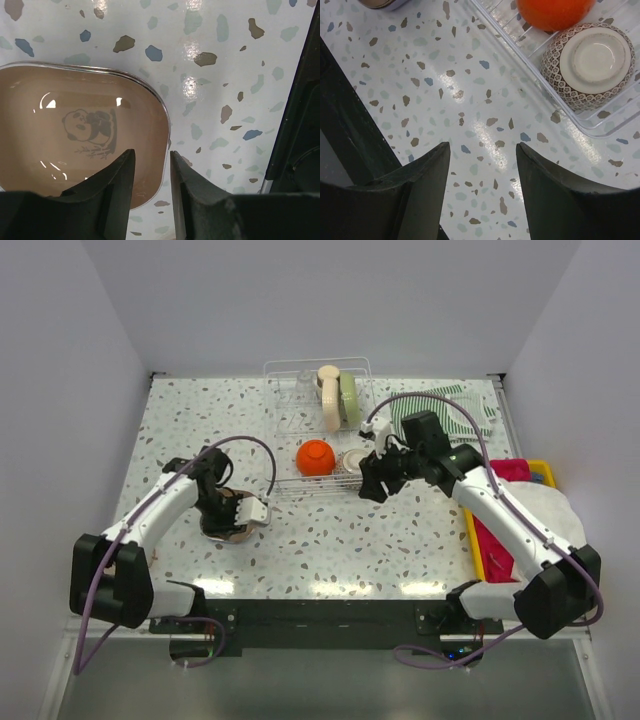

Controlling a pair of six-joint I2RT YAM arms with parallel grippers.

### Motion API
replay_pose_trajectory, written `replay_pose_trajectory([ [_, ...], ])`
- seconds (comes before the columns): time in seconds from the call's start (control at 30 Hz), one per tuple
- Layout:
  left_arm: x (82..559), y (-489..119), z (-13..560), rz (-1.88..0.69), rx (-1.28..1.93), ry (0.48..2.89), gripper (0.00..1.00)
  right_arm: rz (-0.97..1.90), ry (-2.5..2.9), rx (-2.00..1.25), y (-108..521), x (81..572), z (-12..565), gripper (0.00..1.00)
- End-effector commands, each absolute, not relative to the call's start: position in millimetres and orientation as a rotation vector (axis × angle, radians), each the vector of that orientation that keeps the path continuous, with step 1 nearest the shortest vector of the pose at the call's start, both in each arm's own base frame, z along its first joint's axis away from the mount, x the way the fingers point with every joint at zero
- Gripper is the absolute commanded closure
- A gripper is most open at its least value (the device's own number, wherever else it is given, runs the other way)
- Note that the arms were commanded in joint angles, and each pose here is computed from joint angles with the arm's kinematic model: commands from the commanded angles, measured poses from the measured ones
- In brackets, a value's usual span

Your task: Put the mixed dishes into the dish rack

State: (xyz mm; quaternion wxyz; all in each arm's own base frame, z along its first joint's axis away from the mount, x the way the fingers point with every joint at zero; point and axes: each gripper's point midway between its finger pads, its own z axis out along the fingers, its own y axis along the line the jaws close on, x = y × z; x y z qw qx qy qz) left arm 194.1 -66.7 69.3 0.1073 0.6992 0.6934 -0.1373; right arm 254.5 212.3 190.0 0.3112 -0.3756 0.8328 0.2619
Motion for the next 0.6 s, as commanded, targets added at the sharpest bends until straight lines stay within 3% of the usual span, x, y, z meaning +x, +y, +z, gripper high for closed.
replay_pose_trajectory([
  [0.0,191,-63,59,-0.406,2.093,2.07,0.62,0.703,2.163,-0.954,210,256,201,0.4],
  [0.57,189,-62,45,-0.412,2.073,2.115,0.74,0.699,2.193,-0.898,201,261,195,0.41],
])
